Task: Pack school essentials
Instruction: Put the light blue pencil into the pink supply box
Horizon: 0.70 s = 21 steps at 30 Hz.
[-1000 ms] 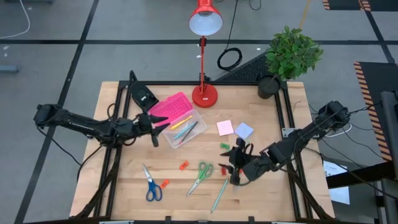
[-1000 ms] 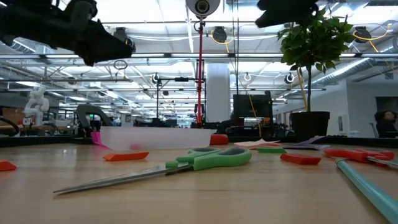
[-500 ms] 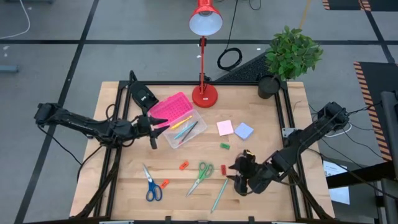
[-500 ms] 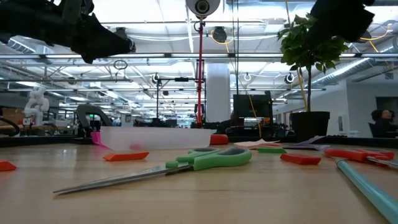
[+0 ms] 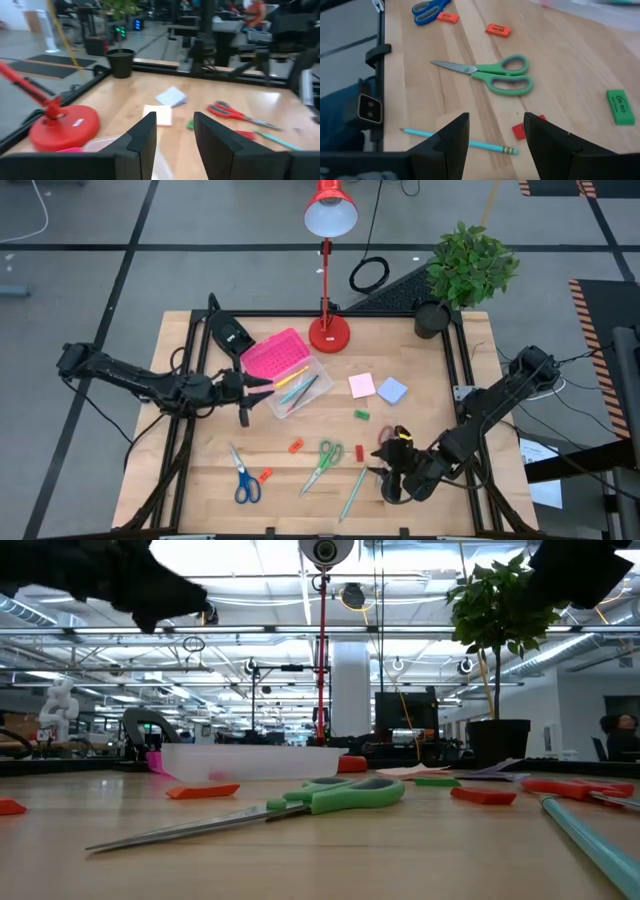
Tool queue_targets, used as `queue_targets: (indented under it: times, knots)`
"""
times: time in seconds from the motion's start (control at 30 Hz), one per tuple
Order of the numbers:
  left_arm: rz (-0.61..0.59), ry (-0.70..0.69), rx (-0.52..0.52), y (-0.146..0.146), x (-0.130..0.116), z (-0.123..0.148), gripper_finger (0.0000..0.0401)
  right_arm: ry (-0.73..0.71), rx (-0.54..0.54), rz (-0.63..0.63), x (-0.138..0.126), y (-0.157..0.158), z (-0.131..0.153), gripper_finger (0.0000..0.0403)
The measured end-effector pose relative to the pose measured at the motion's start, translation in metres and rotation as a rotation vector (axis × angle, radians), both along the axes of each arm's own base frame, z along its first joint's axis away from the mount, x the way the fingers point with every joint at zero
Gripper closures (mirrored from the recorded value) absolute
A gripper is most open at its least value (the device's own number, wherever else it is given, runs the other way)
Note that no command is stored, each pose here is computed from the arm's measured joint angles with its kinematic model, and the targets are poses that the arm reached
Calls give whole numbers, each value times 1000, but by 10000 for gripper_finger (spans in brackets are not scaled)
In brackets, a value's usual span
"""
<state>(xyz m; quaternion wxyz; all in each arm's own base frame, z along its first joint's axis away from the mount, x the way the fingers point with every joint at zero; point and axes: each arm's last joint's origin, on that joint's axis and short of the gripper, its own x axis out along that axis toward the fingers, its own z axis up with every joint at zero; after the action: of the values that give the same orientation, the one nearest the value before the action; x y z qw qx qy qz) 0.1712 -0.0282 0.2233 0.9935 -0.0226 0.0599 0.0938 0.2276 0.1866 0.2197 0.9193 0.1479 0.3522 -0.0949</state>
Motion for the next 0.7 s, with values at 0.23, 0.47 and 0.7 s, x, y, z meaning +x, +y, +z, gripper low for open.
queue_targets:
  times: [0.23, 0.47, 0.7]
  knots:
    - [-27, 159, 76, -25, 22, 16, 270, 38, -46, 25, 3, 4, -12, 222]
    - [-45, 236, 107, -40, 47, 12, 270, 117, -75, 223, 13, 17, -34, 222]
    - [-41, 270, 73, -45, 60, 2, 270, 164, -114, 471, 30, 26, -63, 222]
